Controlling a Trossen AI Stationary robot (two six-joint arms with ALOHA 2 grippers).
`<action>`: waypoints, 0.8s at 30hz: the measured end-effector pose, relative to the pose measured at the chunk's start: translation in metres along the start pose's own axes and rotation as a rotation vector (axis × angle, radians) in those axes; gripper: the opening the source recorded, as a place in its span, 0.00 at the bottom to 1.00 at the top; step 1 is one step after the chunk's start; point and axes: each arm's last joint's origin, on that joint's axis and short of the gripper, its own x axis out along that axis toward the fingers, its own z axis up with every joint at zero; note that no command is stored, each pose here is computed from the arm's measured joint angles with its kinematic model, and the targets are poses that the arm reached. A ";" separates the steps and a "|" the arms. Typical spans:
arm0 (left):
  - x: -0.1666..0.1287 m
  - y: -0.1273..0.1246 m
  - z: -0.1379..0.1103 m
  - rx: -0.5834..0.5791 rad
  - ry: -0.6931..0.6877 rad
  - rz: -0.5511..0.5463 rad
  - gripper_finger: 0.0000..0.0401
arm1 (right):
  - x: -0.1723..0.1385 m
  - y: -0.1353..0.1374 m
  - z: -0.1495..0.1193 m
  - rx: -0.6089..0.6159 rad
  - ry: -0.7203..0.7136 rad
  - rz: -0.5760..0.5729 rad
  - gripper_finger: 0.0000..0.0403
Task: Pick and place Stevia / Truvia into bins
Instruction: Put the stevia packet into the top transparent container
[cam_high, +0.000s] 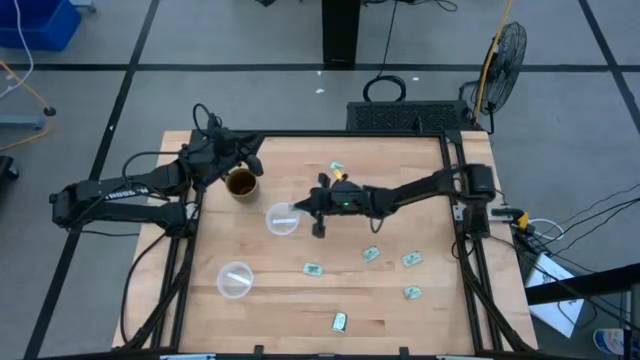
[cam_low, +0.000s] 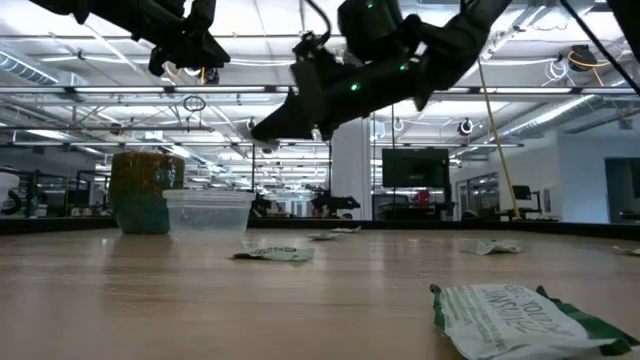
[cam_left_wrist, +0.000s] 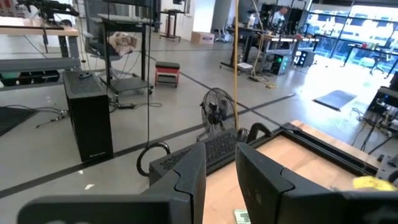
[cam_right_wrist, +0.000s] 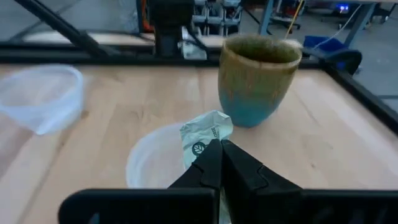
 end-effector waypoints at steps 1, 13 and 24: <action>0.000 0.000 0.000 0.000 0.000 0.000 0.23 | 0.004 0.000 -0.003 0.000 0.009 0.000 0.00; 0.000 0.000 -0.002 0.012 0.018 0.003 0.23 | 0.033 0.002 -0.022 0.027 -0.066 0.001 0.00; 0.000 0.000 -0.002 0.011 0.021 0.001 0.23 | 0.042 0.006 -0.038 0.050 -0.107 0.055 0.01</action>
